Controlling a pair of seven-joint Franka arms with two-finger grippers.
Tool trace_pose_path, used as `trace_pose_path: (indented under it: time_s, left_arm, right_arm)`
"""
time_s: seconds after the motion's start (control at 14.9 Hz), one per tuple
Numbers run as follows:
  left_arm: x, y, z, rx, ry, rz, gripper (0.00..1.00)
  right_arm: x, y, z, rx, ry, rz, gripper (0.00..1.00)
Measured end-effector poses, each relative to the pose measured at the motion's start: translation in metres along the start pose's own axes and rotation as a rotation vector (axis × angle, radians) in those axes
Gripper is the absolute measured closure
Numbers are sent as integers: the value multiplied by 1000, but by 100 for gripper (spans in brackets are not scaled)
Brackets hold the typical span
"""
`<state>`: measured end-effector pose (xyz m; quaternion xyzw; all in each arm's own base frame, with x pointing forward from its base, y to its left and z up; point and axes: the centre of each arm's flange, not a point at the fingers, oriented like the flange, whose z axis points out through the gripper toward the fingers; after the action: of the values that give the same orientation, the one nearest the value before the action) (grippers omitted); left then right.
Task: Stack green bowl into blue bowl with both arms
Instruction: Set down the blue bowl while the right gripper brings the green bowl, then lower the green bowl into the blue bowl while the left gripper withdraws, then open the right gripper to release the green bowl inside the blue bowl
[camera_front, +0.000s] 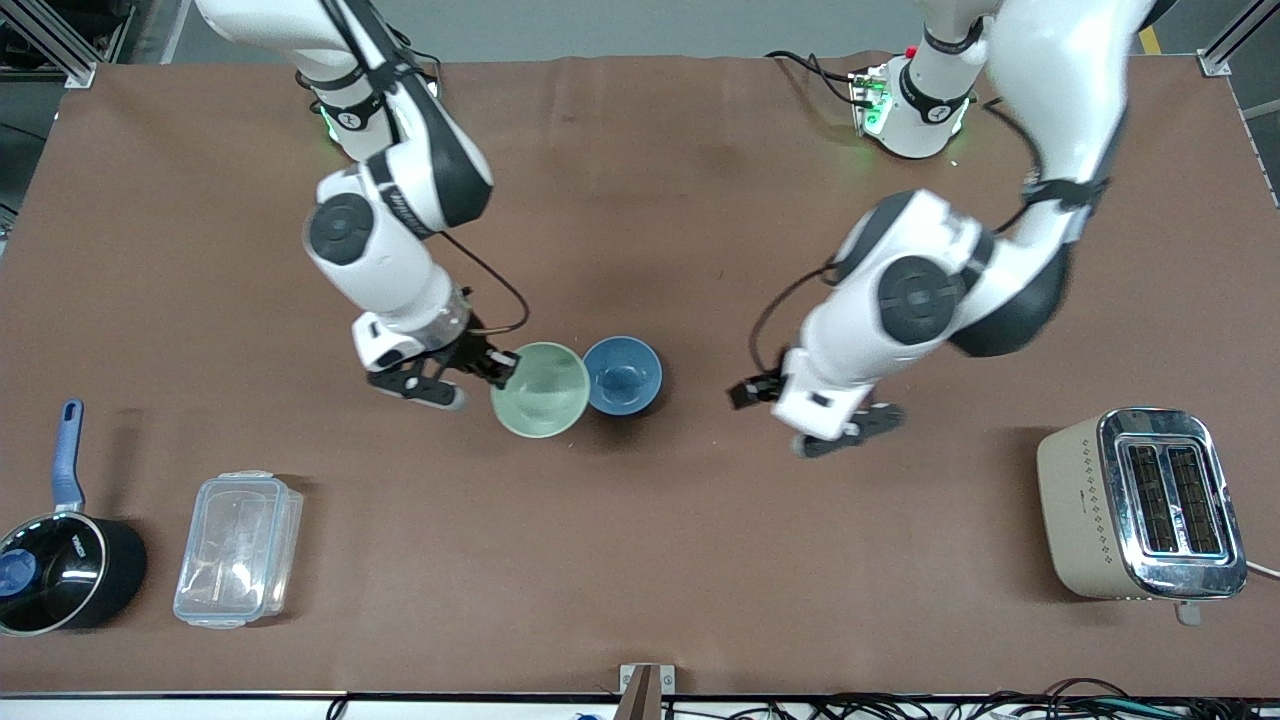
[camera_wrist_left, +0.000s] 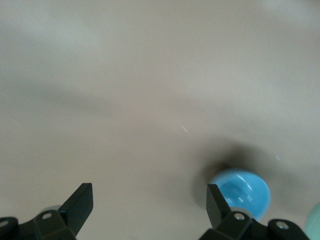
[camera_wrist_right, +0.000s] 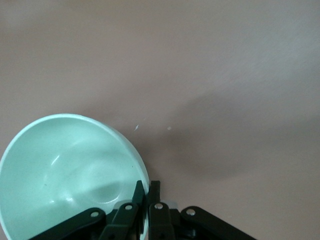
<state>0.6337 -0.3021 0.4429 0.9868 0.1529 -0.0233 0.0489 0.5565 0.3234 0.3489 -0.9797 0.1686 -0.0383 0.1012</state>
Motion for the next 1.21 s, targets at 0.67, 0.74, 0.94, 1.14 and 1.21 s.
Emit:
trace_pose_path:
  time_s: [0.67, 0.74, 0.94, 1.14, 1.21]
  left_arm:
    - [-3, -110, -139, 176, 42, 219, 0]
    - [-7, -118, -151, 183, 38, 240, 0]
    - [-10, -147, -174, 154, 2, 292, 0]
    - [-6, -185, -188, 144, -24, 327, 0]
    - [-7, -195, -191, 144, -30, 344, 0]
  right_arm:
    - [-63, -38, 79, -32, -18, 40, 94]
    - [-64, -38, 81, -34, -19, 41, 94]
    - [-64, -36, 86, -41, -21, 42, 94]
    - [-72, -39, 97, -45, -23, 40, 94]
    - [-75, -40, 100, -49, -25, 39, 94]
